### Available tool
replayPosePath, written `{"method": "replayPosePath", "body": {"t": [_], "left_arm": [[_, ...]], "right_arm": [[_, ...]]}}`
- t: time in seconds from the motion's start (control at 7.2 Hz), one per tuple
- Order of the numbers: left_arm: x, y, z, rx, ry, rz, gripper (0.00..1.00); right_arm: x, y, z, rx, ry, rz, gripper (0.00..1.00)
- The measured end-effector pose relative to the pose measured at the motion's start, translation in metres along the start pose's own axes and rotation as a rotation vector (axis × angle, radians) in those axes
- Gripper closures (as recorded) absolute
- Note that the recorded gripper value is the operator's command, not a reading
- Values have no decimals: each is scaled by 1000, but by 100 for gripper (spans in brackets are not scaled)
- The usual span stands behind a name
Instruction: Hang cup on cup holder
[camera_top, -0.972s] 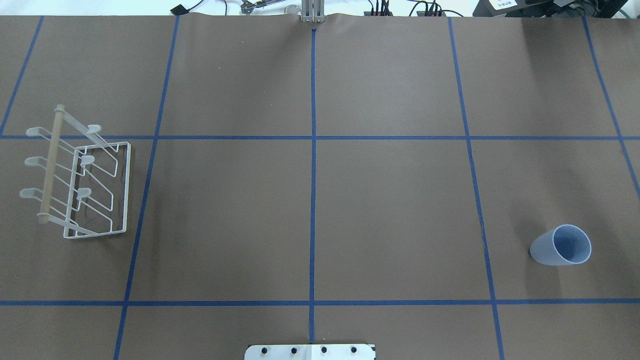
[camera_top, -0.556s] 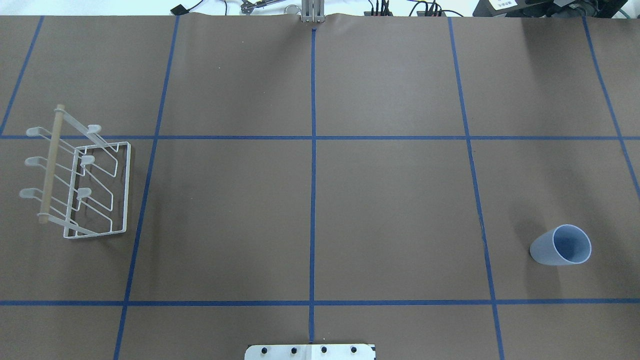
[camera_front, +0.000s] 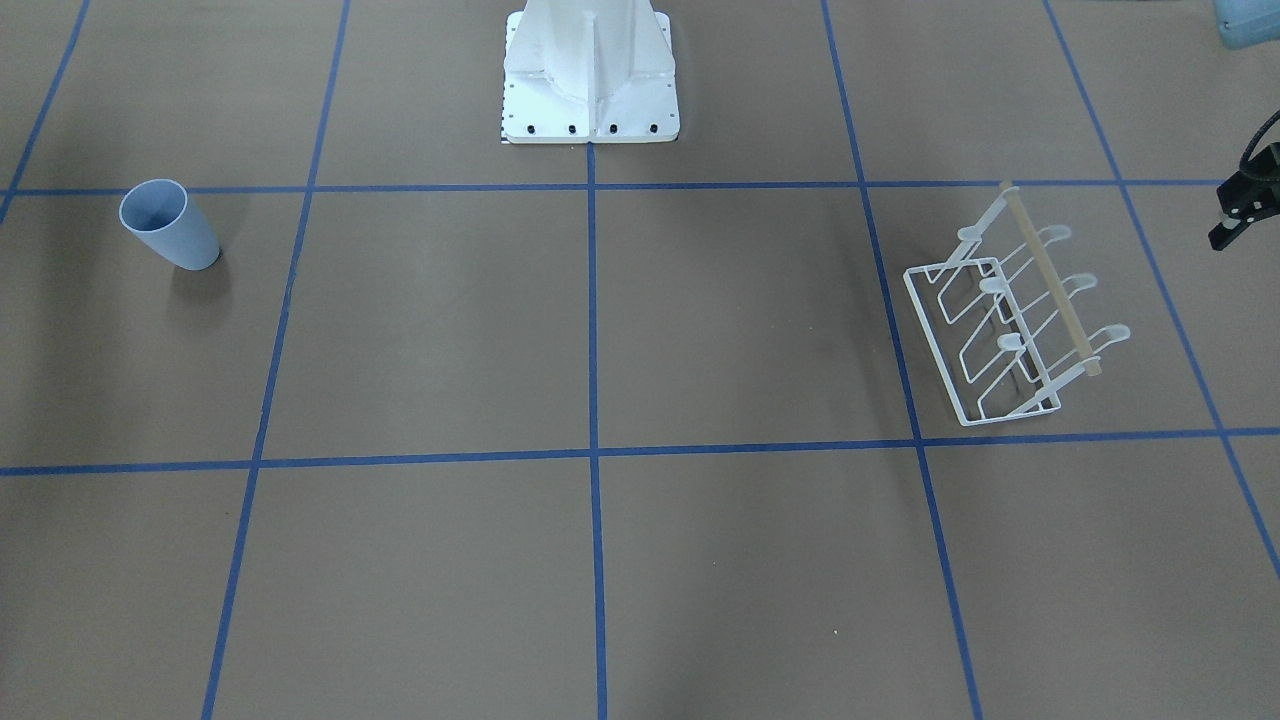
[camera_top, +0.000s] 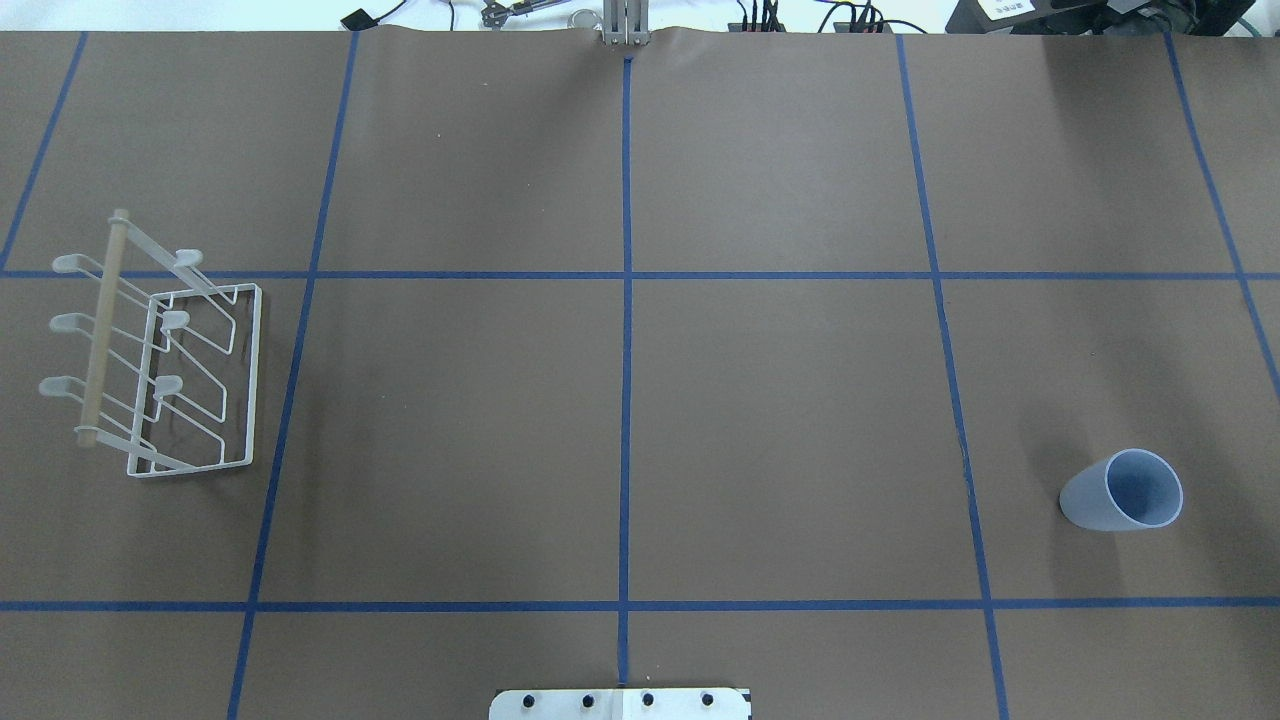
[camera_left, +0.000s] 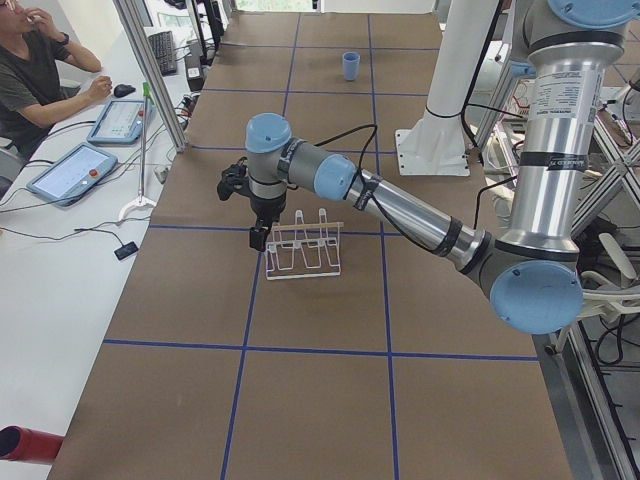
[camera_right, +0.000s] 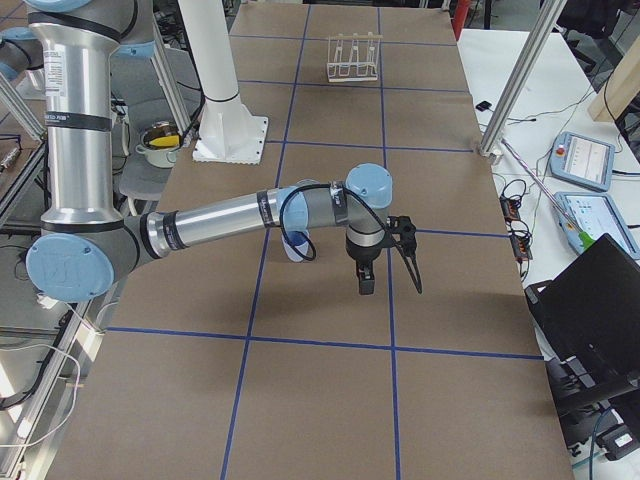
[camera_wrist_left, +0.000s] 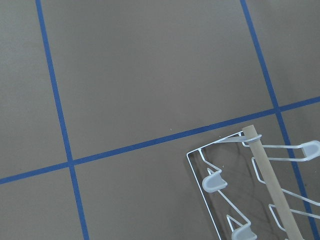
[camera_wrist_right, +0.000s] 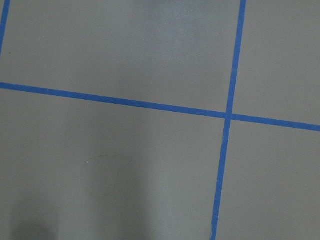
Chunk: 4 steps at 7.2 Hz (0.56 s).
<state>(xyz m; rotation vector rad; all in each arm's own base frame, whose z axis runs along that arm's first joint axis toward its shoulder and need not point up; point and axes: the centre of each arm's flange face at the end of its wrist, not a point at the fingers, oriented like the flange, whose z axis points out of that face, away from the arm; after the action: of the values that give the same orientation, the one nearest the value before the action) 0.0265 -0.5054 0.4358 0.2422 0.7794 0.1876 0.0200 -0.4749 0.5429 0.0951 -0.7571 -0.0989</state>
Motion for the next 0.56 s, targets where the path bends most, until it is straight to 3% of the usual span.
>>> {"method": "replayPosePath", "body": {"t": [0.56], "left_arm": [[1,1,-1,1,0,1,1]], "right_arm": [[6,0,9,-13,-5,8,0]]}}
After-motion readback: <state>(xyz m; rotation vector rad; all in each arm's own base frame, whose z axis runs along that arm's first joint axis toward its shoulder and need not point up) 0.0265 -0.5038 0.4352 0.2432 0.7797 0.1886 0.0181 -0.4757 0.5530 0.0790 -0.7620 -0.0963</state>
